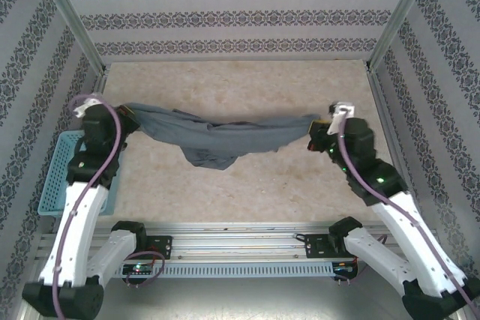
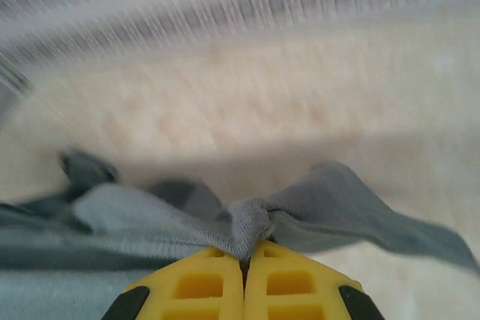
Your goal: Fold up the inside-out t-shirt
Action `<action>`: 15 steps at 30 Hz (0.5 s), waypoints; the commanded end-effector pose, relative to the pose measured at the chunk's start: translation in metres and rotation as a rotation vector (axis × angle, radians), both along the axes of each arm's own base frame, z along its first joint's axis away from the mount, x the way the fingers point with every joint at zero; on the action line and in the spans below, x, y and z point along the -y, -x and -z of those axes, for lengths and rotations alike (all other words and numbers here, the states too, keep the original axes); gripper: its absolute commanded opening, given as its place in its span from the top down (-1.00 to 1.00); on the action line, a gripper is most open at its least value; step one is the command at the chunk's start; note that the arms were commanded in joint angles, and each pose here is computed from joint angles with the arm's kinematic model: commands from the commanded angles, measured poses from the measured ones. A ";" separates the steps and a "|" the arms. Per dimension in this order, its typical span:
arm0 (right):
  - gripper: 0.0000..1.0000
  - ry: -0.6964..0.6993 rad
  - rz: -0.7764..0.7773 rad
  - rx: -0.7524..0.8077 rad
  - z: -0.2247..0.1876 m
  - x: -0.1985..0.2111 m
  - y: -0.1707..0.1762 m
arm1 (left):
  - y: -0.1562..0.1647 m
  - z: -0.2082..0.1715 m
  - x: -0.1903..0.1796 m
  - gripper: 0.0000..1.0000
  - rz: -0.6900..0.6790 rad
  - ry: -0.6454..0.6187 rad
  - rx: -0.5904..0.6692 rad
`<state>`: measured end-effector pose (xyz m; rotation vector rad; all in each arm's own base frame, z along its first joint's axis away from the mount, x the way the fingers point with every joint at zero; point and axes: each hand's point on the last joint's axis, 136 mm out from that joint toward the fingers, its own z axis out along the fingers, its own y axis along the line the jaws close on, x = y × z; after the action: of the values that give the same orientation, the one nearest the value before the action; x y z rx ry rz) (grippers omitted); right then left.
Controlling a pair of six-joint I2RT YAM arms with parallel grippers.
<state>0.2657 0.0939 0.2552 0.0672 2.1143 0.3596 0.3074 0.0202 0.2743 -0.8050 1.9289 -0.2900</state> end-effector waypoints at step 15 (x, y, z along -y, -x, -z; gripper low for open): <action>1.00 -0.086 -0.010 -0.020 0.035 -0.004 0.006 | -0.036 -0.004 -0.016 1.00 -0.031 0.095 -0.033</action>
<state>0.2466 0.0816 0.1642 0.2096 2.2776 0.3636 0.3216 0.0220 0.2050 -0.9550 2.1233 -0.3428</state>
